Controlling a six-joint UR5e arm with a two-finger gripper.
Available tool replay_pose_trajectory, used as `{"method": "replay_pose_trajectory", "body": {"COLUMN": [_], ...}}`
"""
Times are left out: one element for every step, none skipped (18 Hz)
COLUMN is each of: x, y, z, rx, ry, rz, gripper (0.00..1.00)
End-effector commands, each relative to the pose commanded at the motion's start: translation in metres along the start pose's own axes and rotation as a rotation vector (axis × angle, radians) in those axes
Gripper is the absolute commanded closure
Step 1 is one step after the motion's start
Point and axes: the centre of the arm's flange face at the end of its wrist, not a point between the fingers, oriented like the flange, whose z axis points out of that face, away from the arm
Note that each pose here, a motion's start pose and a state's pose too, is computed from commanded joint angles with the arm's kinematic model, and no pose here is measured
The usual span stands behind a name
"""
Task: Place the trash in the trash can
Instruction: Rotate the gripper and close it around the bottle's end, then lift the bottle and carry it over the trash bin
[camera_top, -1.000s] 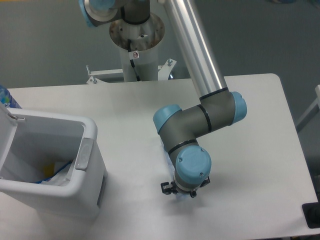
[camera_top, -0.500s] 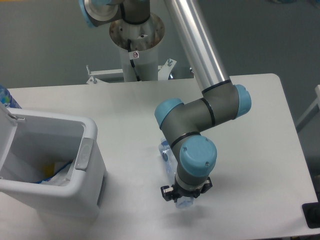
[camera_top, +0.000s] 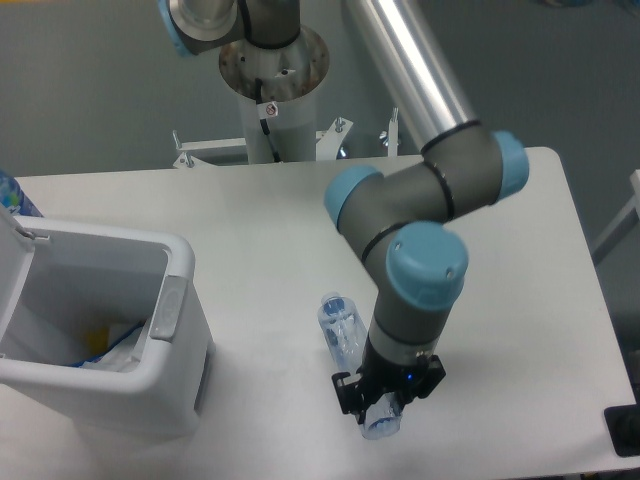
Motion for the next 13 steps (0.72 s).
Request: {"method": "replay_pose_trajectory", "body": {"x": [0.005, 0.011, 0.018, 0.024, 0.031, 0.040, 0.048, 0.057, 0.064, 0.072, 0.078, 0.084, 0.088], "y": [-0.002, -0.003, -0.005, -0.007, -0.009, -0.011, -0.013, -0.014, -0.017, -0.021, -0.025, -0.028, -0.031], "z": [-0.011, -0.020, -0.031, -0.040, -0.052, -0.067, -0.081, -0.095, -0.109, -0.121, -0.130, -0.141, -0.149], "rx": [0.022, 0.045, 0.070, 0.095, 0.129, 0.167, 0.203, 0.231, 0.260, 0.286, 0.311, 0.337, 0.358], "ry": [0.019, 0.036, 0.054, 0.074, 0.099, 0.126, 0.156, 0.191, 0.225, 0.258, 0.289, 0.316, 0.335], "rz": [0.007, 0.015, 0.028, 0.038, 0.055, 0.072, 0.090, 0.106, 0.123, 0.142, 0.159, 0.177, 0.193], "gripper": [0.45, 0.45, 0.45, 0.45, 0.45, 0.45, 0.45, 0.45, 0.45, 0.45, 0.45, 0.45, 0.45]}}
